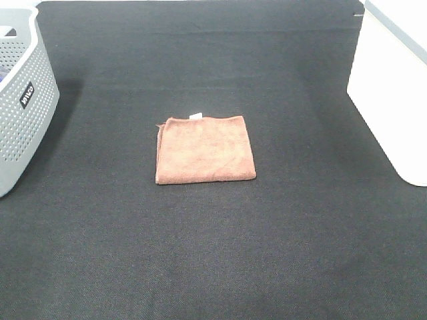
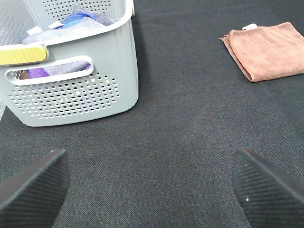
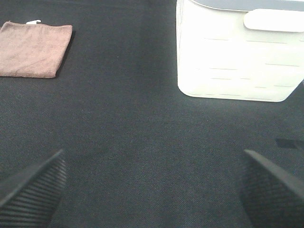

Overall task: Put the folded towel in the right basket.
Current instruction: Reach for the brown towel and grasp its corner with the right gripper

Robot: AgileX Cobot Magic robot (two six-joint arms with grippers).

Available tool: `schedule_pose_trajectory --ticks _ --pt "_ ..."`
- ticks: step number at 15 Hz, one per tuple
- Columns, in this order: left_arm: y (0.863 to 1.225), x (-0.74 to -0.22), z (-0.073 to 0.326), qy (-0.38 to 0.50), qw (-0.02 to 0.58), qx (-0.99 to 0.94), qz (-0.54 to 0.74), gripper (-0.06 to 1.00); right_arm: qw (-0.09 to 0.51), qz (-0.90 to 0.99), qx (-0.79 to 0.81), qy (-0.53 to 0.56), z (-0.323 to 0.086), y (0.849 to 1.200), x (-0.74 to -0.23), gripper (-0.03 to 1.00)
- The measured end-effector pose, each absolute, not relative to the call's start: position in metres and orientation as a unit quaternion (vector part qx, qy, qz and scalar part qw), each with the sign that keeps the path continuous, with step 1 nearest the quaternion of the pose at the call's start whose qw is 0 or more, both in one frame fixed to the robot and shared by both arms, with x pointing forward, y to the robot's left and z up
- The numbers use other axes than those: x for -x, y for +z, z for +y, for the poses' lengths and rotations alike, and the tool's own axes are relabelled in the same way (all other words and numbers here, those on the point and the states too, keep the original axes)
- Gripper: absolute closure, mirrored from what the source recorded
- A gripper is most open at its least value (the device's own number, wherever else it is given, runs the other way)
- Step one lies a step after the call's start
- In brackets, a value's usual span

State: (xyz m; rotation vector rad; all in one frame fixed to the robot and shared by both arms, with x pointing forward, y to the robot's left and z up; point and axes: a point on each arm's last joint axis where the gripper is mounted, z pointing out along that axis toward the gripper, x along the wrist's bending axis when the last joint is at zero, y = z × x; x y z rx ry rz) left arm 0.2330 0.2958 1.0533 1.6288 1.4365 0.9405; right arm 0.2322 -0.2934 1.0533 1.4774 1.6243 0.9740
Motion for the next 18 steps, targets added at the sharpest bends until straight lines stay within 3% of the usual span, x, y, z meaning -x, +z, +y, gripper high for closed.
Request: schedule_pose_trajectory --ticks 18 --pt "1.0533 -0.2330 0.2958 0.368 0.378 -0.637 0.562 0.06 0.361 0.631 -0.573 0.378 -0.2934 1.0533 -0.2322 0.06"
